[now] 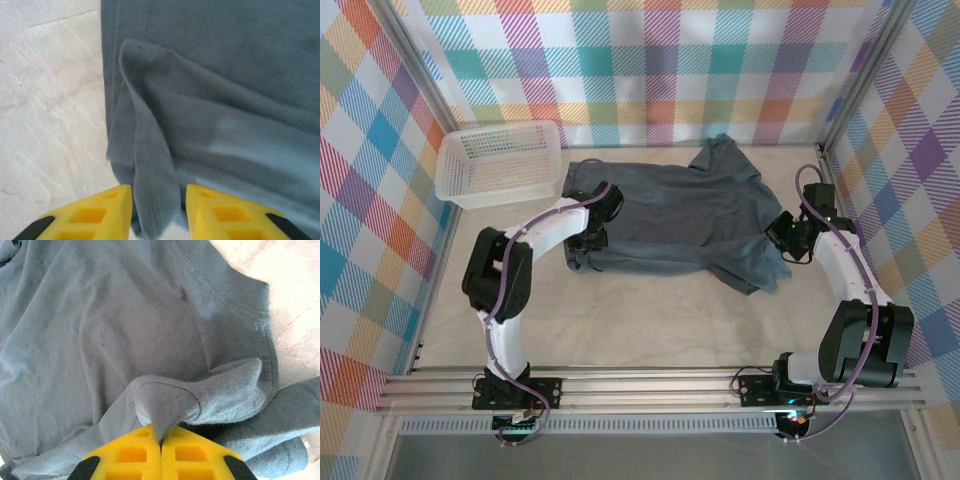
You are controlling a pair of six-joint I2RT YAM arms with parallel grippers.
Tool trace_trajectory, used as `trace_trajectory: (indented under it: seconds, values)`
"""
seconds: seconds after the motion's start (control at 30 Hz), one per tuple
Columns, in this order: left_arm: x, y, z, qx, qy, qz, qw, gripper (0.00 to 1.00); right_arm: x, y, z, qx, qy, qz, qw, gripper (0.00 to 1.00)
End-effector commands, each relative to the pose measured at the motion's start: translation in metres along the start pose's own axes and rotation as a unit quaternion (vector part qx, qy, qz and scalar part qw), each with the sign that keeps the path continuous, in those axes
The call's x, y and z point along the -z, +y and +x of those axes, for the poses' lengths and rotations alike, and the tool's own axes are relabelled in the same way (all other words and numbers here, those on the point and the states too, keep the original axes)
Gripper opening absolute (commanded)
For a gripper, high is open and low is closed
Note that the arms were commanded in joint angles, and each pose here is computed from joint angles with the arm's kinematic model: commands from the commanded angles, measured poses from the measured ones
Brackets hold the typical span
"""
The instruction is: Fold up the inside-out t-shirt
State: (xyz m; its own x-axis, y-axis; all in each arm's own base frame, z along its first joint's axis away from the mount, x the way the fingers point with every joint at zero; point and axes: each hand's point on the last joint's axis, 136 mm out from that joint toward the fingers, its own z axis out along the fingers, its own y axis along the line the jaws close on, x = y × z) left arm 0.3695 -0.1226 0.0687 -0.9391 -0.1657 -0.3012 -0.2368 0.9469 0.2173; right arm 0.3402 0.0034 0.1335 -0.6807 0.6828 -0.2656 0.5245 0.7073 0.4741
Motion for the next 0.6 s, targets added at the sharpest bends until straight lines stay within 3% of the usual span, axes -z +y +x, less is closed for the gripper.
trace_trajectory:
  seconds: [0.0,0.17,0.43,0.5,0.57]
  values:
    - [-0.008,0.012,-0.017,0.010,-0.012,-0.031,0.999,0.39,0.010,0.008,-0.005,0.017,-0.008,-0.013,1.000,0.00]
    - [-0.032,0.002,-0.020,0.013,0.012,-0.005,1.000,0.42,0.009,0.007,-0.004,0.019,-0.005,-0.011,1.000,0.00]
    - [-0.033,0.009,-0.019,0.017,0.017,0.001,1.000,0.10,0.010,0.005,-0.004,0.014,-0.006,-0.004,1.000,0.01]
    - [-0.033,0.014,-0.016,0.020,0.019,-0.001,1.000,0.00,0.010,0.003,-0.003,0.009,-0.006,0.000,1.000,0.12]
    - [-0.031,0.018,-0.016,0.025,0.017,0.000,1.000,0.00,0.010,0.003,-0.002,0.007,-0.003,0.001,1.000,0.37]
